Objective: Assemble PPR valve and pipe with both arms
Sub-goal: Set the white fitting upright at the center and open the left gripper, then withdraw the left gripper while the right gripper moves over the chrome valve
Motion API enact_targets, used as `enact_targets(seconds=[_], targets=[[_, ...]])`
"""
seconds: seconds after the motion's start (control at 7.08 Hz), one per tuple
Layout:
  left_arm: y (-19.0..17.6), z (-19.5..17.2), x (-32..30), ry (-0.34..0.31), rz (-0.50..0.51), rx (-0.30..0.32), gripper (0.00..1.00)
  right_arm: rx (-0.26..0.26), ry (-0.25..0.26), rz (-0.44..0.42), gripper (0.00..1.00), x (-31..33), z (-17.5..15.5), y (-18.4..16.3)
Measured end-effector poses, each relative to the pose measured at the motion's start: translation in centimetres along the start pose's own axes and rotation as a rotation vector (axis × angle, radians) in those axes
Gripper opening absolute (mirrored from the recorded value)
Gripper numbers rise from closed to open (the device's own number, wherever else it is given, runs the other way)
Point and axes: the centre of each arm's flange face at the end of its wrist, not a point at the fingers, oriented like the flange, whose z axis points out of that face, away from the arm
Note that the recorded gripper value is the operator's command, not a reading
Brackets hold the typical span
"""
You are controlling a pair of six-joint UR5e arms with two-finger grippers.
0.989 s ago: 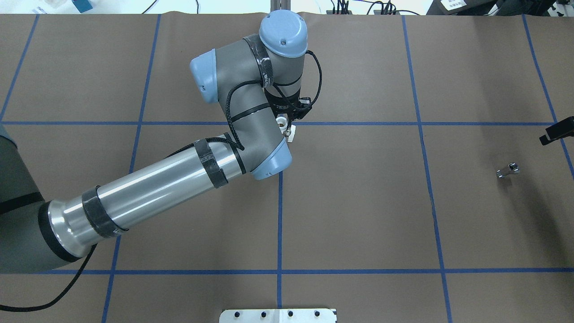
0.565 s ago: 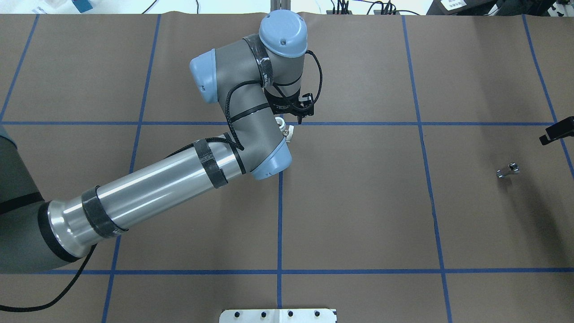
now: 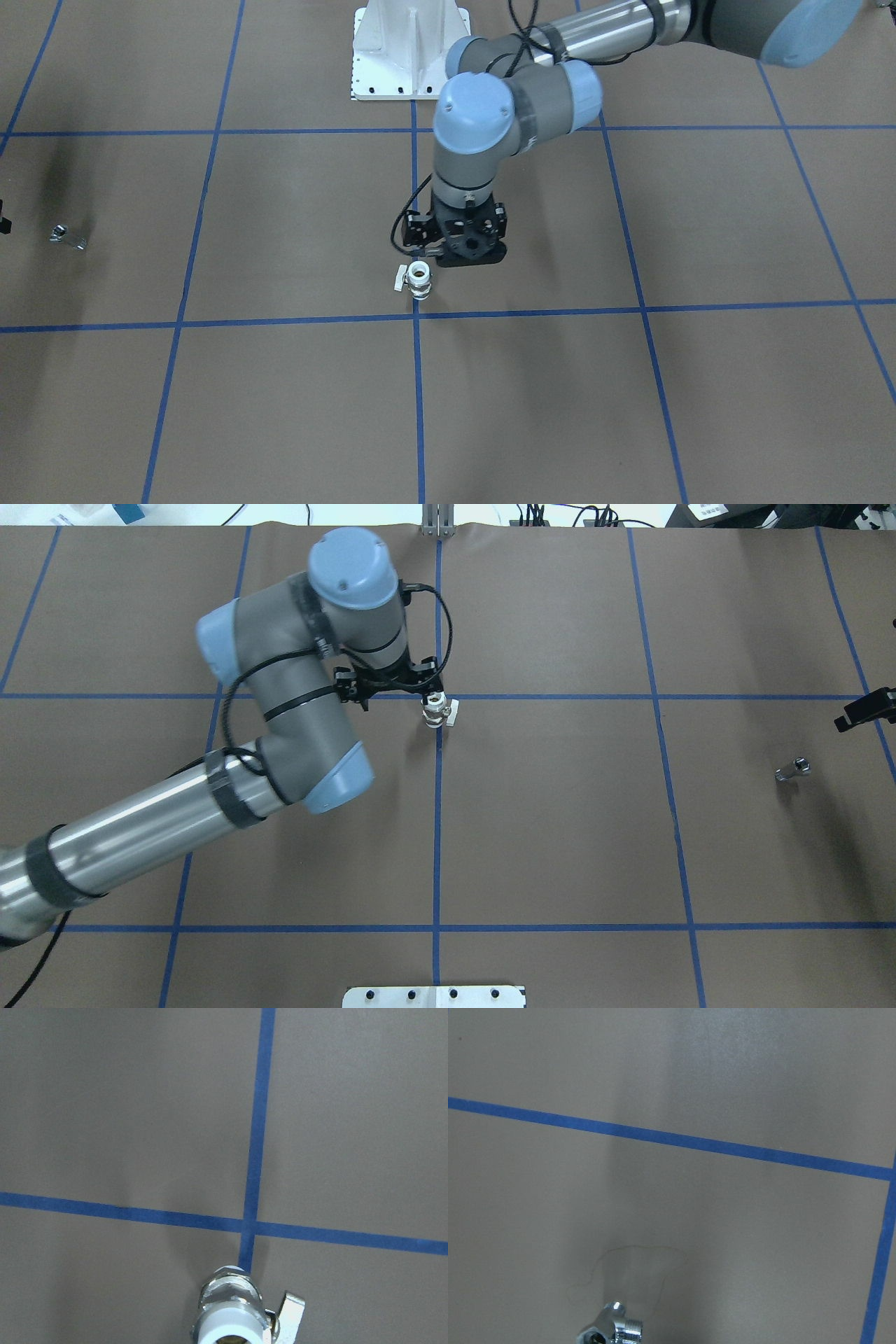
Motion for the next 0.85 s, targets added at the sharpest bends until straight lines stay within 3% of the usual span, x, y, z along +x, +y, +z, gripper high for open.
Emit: enact_targets(seconds=[0.42, 0.85], targets=[[4.2, -2.6, -12.9, 0.01, 0.047, -0.018, 0.99, 0.051, 0.036, -0.063, 0.97, -3.8, 2.9, 0.8], [4.9, -3.2, -16.2, 0.002, 0.077, -0.029, 0.99, 0.08, 0.025, -0.089, 0.89, -6.6, 6.0, 2.9]])
